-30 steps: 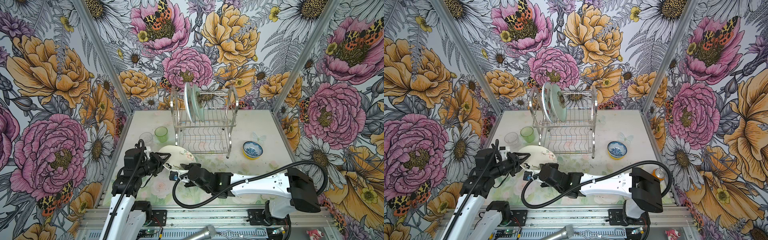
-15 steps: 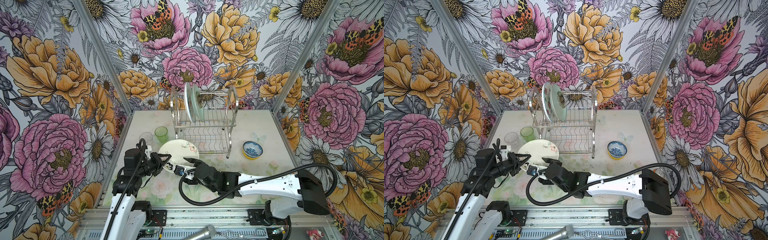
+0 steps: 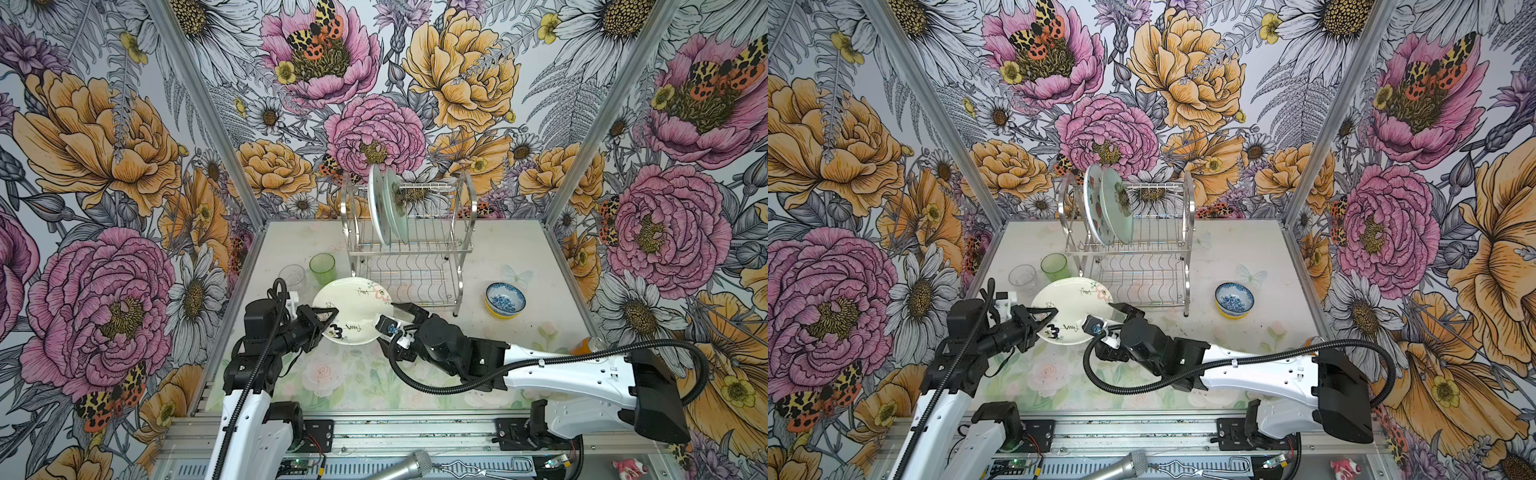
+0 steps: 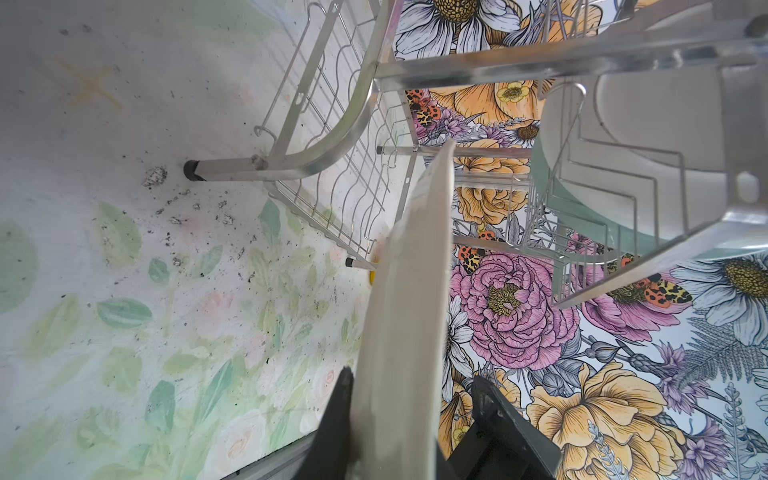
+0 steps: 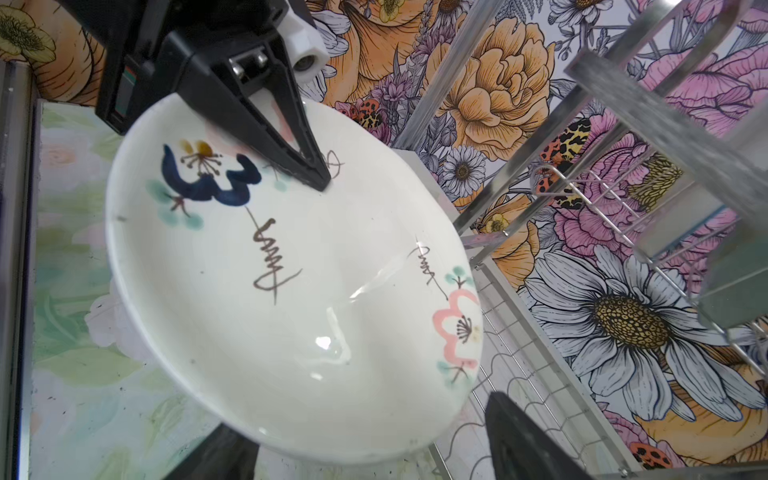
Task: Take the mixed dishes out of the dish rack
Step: 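Lower the white plate flat onto the table near the glasses and open the right gripper, then draw the open right gripper back beside the rack while the left arm retracts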
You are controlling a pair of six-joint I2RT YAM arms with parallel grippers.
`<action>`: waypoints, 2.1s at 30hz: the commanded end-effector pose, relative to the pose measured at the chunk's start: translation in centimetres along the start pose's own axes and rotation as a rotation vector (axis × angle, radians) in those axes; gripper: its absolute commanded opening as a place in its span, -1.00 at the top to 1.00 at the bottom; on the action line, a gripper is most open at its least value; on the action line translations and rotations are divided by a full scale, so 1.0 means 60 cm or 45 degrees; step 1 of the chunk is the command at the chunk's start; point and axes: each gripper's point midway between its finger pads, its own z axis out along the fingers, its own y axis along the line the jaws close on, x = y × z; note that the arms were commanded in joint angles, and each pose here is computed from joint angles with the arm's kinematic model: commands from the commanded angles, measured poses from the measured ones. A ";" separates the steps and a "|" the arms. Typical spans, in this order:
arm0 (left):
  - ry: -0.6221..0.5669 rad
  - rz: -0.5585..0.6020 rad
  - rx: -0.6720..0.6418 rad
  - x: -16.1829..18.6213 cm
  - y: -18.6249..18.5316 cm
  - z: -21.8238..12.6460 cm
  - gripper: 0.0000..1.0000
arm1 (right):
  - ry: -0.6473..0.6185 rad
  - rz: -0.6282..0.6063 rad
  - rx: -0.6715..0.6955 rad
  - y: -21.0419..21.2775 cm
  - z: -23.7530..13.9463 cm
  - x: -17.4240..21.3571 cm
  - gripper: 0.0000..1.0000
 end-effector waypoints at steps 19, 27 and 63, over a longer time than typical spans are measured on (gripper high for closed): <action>-0.407 0.016 -0.130 -0.107 0.061 -0.057 1.00 | -0.195 0.277 0.228 -0.138 -0.071 -0.011 -0.73; -0.485 0.001 -0.165 -0.135 0.073 -0.068 1.00 | -0.215 0.328 0.273 -0.166 -0.094 0.005 -0.74; -0.723 -0.121 -0.490 -0.238 0.239 -0.054 1.00 | -0.211 0.412 0.335 -0.198 -0.125 0.045 -0.77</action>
